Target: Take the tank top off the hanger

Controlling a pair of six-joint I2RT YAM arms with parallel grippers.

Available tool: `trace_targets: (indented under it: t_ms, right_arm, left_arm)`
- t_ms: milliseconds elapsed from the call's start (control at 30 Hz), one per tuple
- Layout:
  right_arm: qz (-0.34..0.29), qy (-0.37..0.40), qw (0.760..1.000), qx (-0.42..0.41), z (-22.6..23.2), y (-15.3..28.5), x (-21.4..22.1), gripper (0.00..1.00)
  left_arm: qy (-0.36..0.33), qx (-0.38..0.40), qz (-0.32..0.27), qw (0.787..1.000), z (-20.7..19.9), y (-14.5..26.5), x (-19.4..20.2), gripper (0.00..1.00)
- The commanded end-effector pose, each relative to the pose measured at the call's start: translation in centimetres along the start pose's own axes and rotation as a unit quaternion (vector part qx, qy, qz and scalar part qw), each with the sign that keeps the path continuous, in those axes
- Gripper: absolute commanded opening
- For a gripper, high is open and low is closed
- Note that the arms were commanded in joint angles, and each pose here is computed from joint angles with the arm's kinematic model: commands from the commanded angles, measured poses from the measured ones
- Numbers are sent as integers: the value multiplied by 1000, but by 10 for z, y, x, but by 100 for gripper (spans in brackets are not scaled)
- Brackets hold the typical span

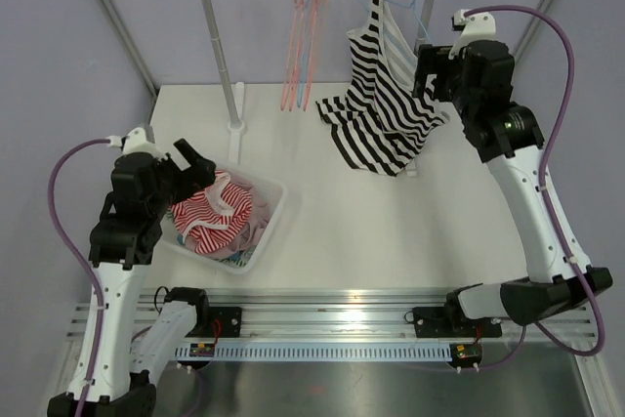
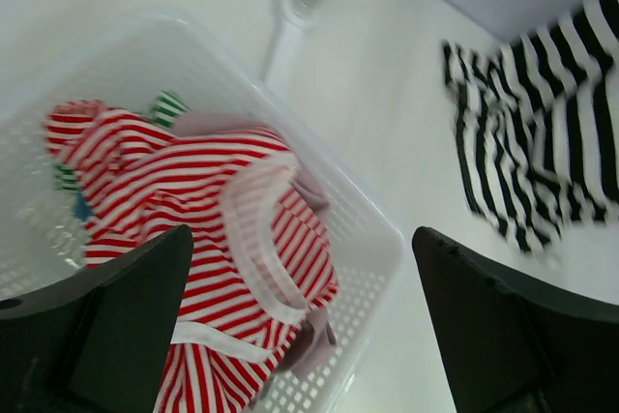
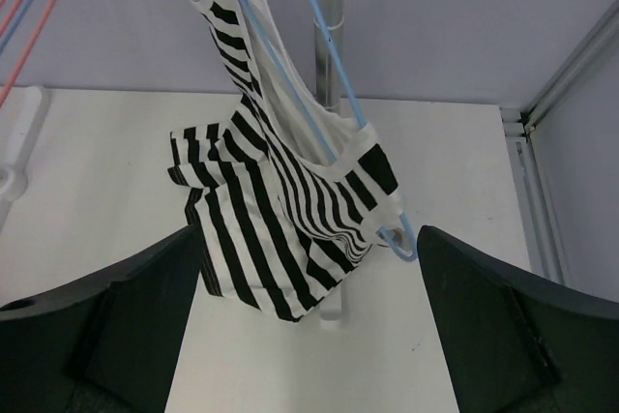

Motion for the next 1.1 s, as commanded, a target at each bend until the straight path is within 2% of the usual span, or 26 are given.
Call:
trace_targets:
  t_ms: [0,67,100,133,233,300,400,533,567,667,867,900,933,1067]
  right_arm:
    - [-27,34,999,-6,-12,-19,-29,100]
    - [-23,43,999,1,-24,-38,-38,100]
    - [-6,45,999,-23,-24,-43,-36,96]
    - [-14,52,998,-33,-23,-44,-48,93]
    - [25,59,996,-65,-28,-74,-43,79]
    - [51,57,993,-95,-26,-81,-38,74]
    - [67,67,986,-136,-19,-94,-37,72]
    - [97,67,980,-160,-15,-118,-24,52]
    - [102,66,978,-170,-13,-120,-22,44]
    - [101,54,972,-203,-5,-121,-23,33]
    - [90,22,971,-222,2,-120,-26,20]
    - [92,16,970,-224,3,-120,-26,6]
    - [90,12,970,-224,4,-120,-26,0]
    - [84,-5,970,-228,10,-116,-33,0]
  left_arm:
    - [-85,186,67,977,-33,-5,16,99]
    - [-112,237,66,963,-42,-4,23,99]
    - [-126,255,73,956,-47,-4,32,99]
    - [-134,266,65,952,-50,-2,34,99]
    - [-162,320,76,930,-60,2,48,99]
    - [-169,336,84,923,-61,-1,59,99]
    - [-176,335,82,922,-60,-5,65,99]
    - [-184,326,86,924,-57,-8,68,99]
    - [-186,324,84,924,-56,-9,68,99]
    - [-187,321,80,925,-55,-8,69,99]
    - [-184,330,83,922,-56,-7,71,99]
    - [-184,329,83,922,-56,-7,71,99]
    - [-184,330,82,922,-55,-6,71,99]
    - [-183,327,77,924,-55,-5,70,99]
Point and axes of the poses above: each gripper's point midway between its finger pads, its own y axis back along the fingers, its own z axis along the line the jaws close on, x = y × z, the point moved 7 cm from there along y, back along the fingers, and after that the axes turned 10 degrees about -y, right-handed, at the moved point
